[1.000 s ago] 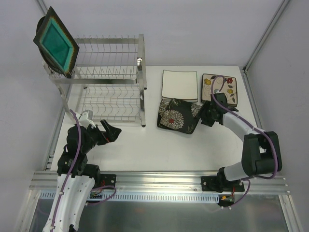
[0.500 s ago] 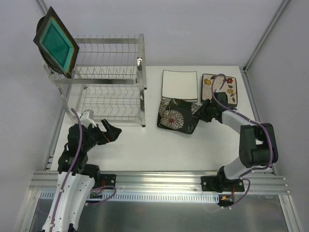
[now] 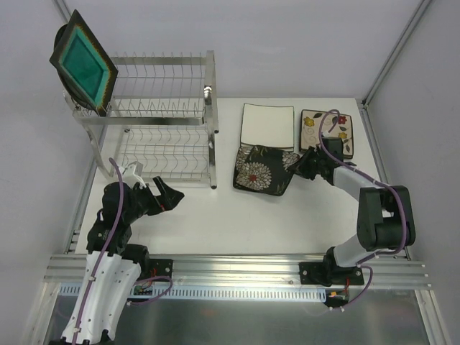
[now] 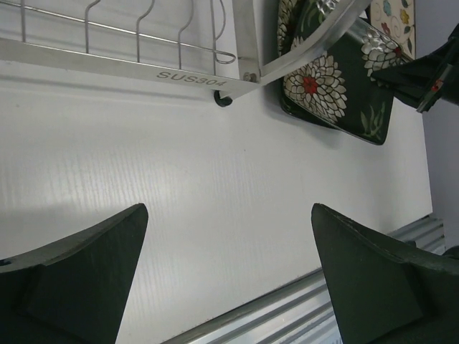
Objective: Load the plates into the dish rack
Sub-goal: Grab a plate with the right arm
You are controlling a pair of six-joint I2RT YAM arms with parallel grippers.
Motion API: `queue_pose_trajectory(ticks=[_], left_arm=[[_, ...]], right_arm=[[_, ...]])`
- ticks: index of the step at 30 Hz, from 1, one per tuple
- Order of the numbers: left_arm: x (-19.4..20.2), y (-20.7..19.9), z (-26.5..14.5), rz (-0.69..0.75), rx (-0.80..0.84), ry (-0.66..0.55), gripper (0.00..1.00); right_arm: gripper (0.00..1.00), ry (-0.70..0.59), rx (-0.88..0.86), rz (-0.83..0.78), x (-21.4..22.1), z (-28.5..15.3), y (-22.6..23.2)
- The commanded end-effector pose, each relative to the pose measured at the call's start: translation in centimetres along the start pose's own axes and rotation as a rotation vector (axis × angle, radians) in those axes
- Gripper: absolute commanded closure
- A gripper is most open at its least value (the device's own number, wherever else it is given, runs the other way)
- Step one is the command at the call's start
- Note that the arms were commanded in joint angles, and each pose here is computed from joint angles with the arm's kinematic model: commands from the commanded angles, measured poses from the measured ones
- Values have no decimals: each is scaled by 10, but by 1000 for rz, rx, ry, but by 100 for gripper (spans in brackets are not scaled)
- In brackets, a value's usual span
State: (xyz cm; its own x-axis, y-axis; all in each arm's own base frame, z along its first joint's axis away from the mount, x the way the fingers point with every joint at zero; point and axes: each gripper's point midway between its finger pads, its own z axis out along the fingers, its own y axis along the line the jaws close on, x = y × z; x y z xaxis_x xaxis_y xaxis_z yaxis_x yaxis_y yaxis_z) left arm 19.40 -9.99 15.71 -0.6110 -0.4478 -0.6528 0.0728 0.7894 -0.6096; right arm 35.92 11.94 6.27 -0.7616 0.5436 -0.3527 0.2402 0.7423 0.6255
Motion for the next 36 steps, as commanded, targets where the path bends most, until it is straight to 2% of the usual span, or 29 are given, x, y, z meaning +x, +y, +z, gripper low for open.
queue_pose_trajectory(ticks=[1, 8, 13, 19, 28, 36], left_arm=[[-10, -31, -10, 111, 141, -13, 1], [-8, -42, -15, 56, 211, -38, 1], [-1, -72, -33, 108, 362, 14, 1], [-15, -103, -52, 157, 462, 35, 1], [-33, -142, -64, 163, 568, 123, 1], [-19, -177, -59, 163, 620, 227, 1]], right_arm=[[100, -70, -1, 0, -15, -19, 5], [99, -126, -75, -50, -31, -56, 37], [100, -143, -129, -90, -36, -84, 60], [100, -151, -197, -163, -33, -123, 84], [100, -74, -362, -328, 1, -181, 115], [100, 23, -620, -453, 41, -231, 148]])
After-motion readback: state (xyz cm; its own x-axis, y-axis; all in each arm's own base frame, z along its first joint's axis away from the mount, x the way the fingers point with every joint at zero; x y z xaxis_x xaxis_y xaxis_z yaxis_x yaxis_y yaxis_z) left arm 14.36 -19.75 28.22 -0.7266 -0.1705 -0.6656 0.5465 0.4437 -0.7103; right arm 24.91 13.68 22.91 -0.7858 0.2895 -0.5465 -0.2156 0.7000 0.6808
